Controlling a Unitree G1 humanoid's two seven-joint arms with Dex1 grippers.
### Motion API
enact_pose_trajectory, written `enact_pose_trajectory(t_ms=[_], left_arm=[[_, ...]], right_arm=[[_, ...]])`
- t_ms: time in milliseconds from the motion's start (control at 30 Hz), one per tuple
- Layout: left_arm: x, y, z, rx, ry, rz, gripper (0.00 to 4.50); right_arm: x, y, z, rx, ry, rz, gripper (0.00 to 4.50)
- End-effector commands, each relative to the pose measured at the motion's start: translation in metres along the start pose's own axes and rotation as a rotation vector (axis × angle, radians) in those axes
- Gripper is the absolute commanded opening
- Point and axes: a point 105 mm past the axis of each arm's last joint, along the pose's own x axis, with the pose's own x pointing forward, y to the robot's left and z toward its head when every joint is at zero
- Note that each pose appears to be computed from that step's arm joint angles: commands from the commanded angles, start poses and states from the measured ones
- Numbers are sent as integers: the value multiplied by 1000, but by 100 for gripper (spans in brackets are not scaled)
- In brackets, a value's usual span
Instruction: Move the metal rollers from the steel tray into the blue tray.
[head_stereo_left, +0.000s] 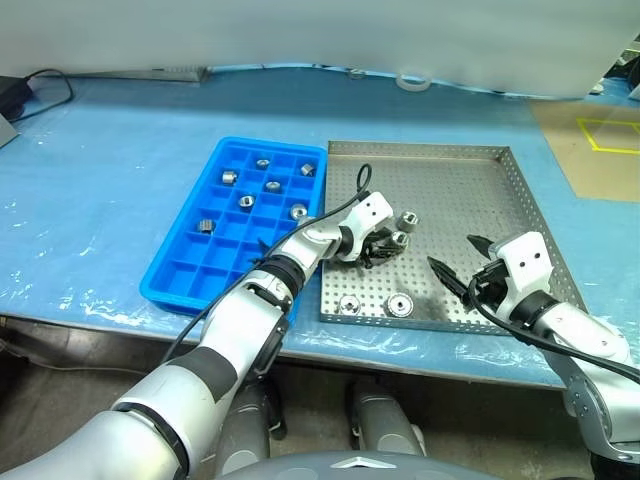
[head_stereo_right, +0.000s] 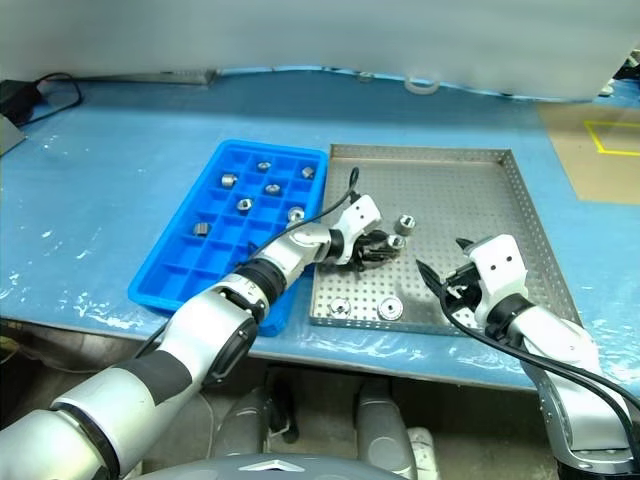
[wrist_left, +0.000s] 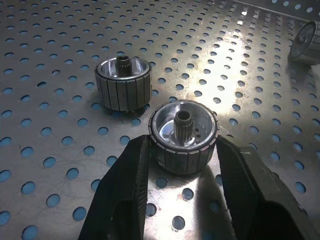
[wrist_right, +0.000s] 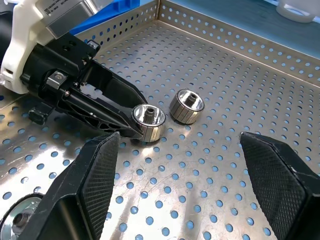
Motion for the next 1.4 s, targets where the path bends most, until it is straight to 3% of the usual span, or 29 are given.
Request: enact_pose_trajectory(t_ms=[33,167,333,567,800,1033,1167,1400], left_arm=[[29,-40,18,-24,-76,-105,168],[27,-35,18,-22,-75,-86,168],[15,-18,36,-31,-150,-53,168],[-28,13,83,-32,-333,-64,168],[-79,30,95,33,-373,-11,168],[-154,53,77,69,-323,198,168],[-197,49,64,73,-352,297,168],[-247,43,30,103,-289,511,168]], right_arm=[[0,1,13,-33,-52,-6,403],[2,2,14,-32,-56,-2,403],[4,3,15,-27,-61,8,403],[7,4,34,-28,-128,28,403],[17,6,31,-37,-119,78,403],[31,9,33,-50,-136,144,403],[42,19,50,-56,-189,221,403],[65,32,61,-89,-207,355,403]])
